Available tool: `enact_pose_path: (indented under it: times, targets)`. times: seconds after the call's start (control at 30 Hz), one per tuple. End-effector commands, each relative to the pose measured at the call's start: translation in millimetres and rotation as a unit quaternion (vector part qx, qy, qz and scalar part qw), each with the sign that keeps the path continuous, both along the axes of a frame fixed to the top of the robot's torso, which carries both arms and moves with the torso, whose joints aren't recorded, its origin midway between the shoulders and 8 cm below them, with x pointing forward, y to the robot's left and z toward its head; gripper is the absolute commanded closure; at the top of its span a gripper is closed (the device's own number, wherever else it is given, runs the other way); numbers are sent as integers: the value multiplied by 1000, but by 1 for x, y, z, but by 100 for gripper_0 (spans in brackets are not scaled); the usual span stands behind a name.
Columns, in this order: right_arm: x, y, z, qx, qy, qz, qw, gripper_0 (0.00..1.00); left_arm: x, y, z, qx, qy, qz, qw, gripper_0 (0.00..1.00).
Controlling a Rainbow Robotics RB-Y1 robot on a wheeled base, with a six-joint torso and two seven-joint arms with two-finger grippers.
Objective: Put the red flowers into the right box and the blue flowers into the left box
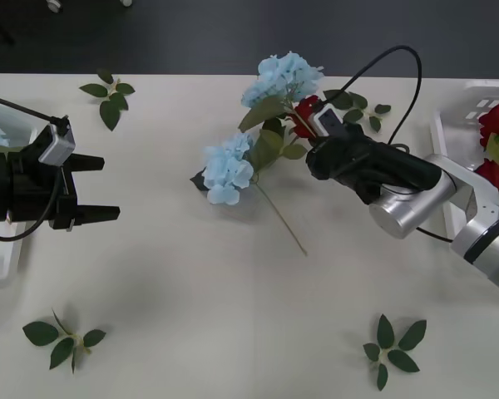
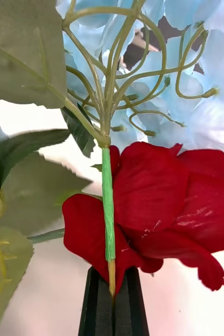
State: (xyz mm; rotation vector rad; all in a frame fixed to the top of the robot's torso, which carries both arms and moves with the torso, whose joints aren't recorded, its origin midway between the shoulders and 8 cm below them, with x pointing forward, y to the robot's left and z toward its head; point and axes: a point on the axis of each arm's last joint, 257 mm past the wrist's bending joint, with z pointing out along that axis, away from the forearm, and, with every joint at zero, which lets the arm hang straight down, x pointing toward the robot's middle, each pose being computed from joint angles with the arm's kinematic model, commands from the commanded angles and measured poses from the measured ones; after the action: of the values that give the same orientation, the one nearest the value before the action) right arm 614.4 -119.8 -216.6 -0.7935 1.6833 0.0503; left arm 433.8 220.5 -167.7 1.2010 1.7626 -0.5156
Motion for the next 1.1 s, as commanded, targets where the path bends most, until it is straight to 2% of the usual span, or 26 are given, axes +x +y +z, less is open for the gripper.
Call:
enact_pose_path:
  times: [0.03, 0.3, 0.33, 0.37, 0.43, 0.5, 1.1]
  targets:
    - [-9, 7, 38, 79, 2, 4, 997, 100, 7, 6, 19, 3, -28, 4, 1000, 0]
    - [-18, 5, 23, 105, 29, -2, 994, 100, 7, 8, 22, -4, -30, 5, 1000, 0]
    - [-19, 6, 22, 106, 31, -2, 994, 96, 7, 8, 23, -4, -31, 5, 1000, 0]
    - [-19, 5, 22, 107, 32, -3, 994, 88, 7, 8, 23, -4, -31, 5, 1000, 0]
    - [-20, 4, 18, 107, 35, -4, 994, 60, 6, 7, 24, -7, -31, 4, 999, 0]
    - [-21, 2, 16, 106, 36, -6, 994, 54, 5, 6, 24, -9, -31, 2, 999, 0]
    - [-25, -9, 8, 96, 23, -12, 995, 53, 7, -11, 22, -39, -36, 2, 999, 0]
